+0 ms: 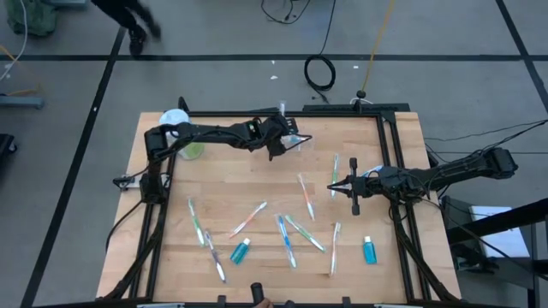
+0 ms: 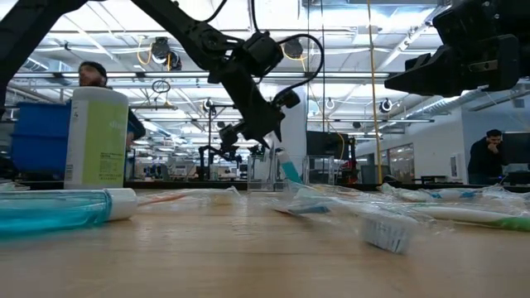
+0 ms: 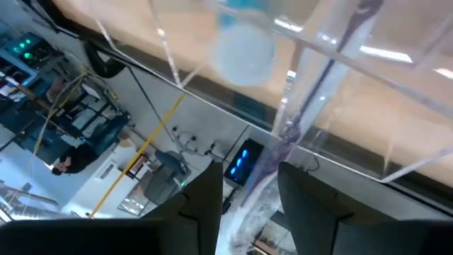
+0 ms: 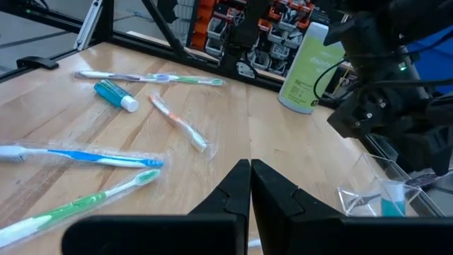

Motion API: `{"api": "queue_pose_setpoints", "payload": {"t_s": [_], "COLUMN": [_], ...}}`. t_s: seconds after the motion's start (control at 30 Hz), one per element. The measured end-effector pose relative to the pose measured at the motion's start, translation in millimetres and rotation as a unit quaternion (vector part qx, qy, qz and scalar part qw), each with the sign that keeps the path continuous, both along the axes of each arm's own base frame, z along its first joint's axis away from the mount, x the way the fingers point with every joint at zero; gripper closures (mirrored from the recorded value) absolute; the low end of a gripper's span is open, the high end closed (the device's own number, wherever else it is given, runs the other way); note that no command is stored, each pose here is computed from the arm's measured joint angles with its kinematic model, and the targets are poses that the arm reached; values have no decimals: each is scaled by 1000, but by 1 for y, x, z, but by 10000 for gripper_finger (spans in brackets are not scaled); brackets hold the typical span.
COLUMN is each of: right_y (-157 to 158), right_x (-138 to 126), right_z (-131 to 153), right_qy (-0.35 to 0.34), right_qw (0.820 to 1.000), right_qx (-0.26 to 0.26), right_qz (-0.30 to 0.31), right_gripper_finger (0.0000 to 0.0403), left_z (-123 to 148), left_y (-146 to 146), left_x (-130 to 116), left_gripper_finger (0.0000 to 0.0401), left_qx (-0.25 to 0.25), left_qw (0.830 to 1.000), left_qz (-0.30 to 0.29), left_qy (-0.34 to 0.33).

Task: Pick & Place toothbrushing station
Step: Put the top blue toothbrush into the transparent organizer

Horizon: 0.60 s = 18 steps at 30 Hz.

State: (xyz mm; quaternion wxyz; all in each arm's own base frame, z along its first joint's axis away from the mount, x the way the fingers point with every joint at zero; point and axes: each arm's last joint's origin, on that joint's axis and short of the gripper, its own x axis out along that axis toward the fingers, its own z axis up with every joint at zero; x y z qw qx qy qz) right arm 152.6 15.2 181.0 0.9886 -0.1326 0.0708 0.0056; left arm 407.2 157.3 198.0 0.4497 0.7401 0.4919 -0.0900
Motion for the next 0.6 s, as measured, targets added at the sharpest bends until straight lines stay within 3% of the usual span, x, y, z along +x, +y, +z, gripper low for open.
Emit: {"api": "queue_pose_setpoints", "payload": {"t_s": [0.4, 0.6], "right_y": [0, 0], "right_x": [0, 0], "right_z": [0, 0], "right_qy": [0, 0], "right_qw": [1000, 1000], "right_qx": [0, -1], "right_qz": [0, 0], "right_gripper_finger": [397, 397], "left_z": [2, 9], "left_y": [-4, -19], "left_x": [4, 9], "left_gripper_finger": [256, 256], "left_qx": [-26, -122], "left_qw": [998, 976], "left_qz": [19, 99], "left_qy": [-53, -149]}}
